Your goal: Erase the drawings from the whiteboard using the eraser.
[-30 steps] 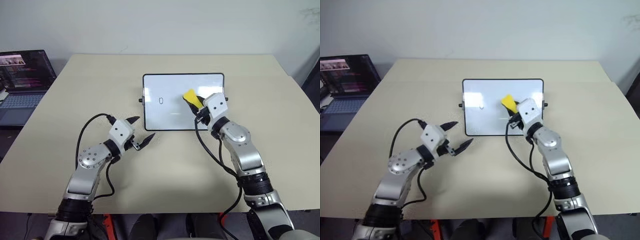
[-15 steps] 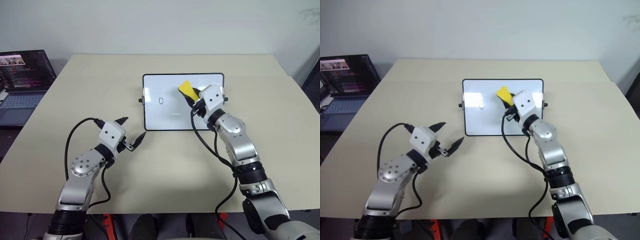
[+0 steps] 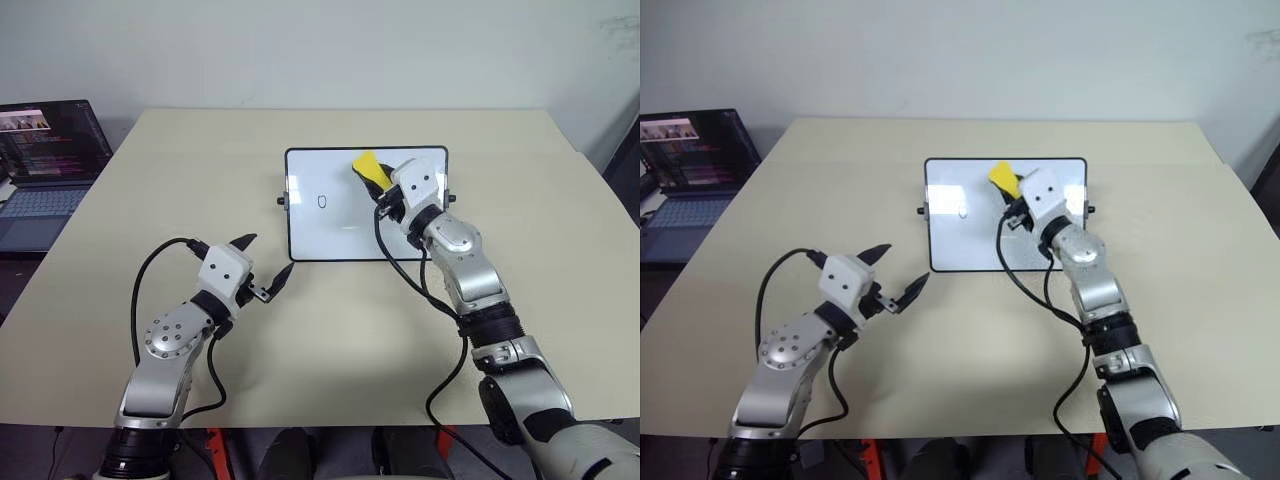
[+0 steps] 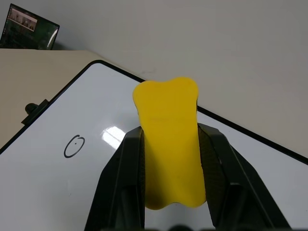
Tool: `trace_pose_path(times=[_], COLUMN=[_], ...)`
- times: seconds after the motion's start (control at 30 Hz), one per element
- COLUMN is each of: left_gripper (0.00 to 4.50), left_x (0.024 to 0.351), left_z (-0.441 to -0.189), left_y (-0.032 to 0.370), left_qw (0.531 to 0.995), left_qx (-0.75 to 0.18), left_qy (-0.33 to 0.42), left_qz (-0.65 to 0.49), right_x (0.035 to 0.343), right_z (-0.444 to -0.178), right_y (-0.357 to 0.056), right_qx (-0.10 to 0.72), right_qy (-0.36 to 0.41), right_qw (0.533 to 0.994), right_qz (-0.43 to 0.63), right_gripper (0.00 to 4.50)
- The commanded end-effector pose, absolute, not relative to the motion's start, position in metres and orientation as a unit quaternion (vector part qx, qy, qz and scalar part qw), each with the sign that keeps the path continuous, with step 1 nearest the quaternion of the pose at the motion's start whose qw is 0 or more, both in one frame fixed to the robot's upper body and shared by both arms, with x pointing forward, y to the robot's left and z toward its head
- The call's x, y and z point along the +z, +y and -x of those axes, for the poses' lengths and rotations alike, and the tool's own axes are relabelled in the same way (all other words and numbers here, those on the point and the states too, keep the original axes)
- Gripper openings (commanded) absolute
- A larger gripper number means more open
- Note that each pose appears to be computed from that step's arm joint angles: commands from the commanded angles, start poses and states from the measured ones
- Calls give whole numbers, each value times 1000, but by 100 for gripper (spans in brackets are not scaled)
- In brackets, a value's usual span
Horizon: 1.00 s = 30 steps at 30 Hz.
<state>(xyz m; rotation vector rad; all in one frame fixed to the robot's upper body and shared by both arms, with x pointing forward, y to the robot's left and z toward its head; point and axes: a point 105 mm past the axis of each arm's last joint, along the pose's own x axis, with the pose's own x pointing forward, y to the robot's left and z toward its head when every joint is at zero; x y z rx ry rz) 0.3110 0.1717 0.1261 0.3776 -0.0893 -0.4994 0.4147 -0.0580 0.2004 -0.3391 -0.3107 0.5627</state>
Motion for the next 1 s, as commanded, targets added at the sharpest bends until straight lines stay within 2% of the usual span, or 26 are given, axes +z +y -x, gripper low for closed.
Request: trace_pose_path(times=[0.03,0.43,0.77,1.0], left_gripper=[450,450,450,450], left_x=[136,129,131,135], left_z=[-308,-305,-309,-312], left_y=[179,183,179,179], left_qw=[955,959,957,956], left_qx=[-222,-211,-216,-217], left_qy=[-66,-60,-65,-69], left_qz=[-185,-181,-181,-183], right_x=[223,210,172,148], right_z=[-417,-425,-435,-431], right_y=[-45,-7,2,-1], right_qx=[281,317,322,333], right_qy=[-196,-193,-128,-101], right_qw=[923,911,913,909], right_qz=[173,182,217,231], right_gripper=[123,123,123,123])
